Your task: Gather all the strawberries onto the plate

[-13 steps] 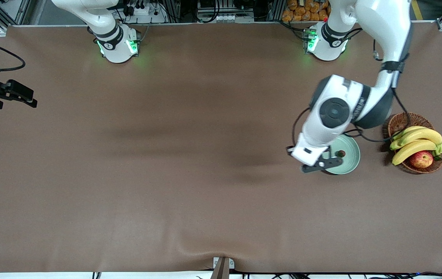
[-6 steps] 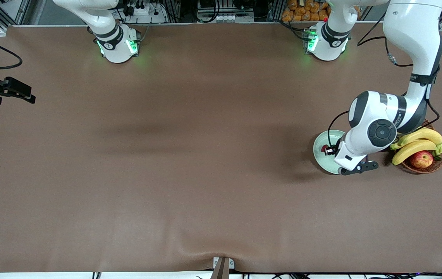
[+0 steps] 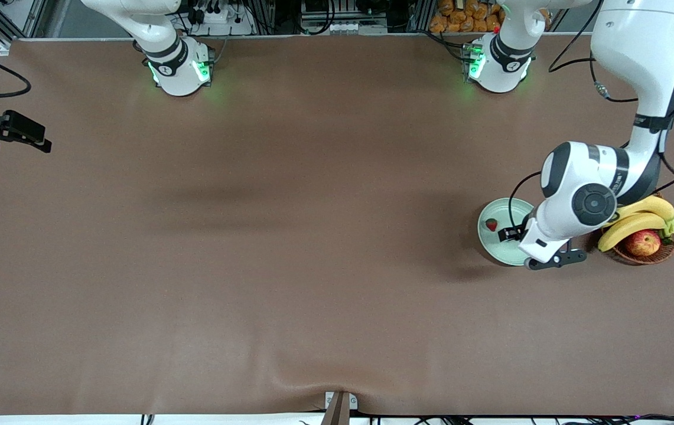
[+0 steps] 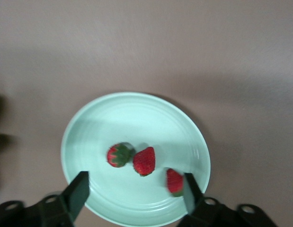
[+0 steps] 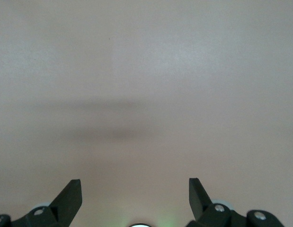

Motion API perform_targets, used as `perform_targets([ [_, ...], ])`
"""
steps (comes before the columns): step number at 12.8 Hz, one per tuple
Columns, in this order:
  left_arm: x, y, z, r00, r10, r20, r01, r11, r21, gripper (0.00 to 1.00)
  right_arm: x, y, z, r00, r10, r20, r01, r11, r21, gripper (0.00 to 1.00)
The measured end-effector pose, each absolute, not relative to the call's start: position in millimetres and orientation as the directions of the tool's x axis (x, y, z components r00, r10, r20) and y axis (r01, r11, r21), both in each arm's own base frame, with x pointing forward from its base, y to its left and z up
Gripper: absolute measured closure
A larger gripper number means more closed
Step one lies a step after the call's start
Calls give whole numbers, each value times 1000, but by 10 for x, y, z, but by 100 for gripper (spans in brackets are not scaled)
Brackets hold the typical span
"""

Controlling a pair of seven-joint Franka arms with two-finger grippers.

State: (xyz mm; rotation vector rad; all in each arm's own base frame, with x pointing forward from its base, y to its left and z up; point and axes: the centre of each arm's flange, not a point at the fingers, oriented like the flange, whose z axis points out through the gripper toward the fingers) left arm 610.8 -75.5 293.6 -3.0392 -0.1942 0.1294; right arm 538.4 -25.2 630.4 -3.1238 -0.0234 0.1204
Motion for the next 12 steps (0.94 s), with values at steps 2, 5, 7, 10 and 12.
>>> perform_targets([
  [2,6141,-677,3503,994,100,-52,94,-990,-106,0,5377,-239,6318,997,18,-74,17,-1000,-16,0],
  [5,6081,-701,4776,994,108,-25,104,-986,-129,0,5362,-232,6313,996,19,-85,18,-1000,-15,0],
  [7,5975,-808,5564,994,105,1,105,-986,-129,0,5349,-240,6306,995,18,-96,17,-1000,-14,0],
  [10,5813,-934,6273,996,74,49,78,-993,-86,0,5340,-260,6307,995,15,-100,13,-1000,-13,0],
  [12,5658,-923,6504,999,18,51,22,-998,-65,0,5338,-269,6309,995,13,-100,12,-1000,-12,0],
])
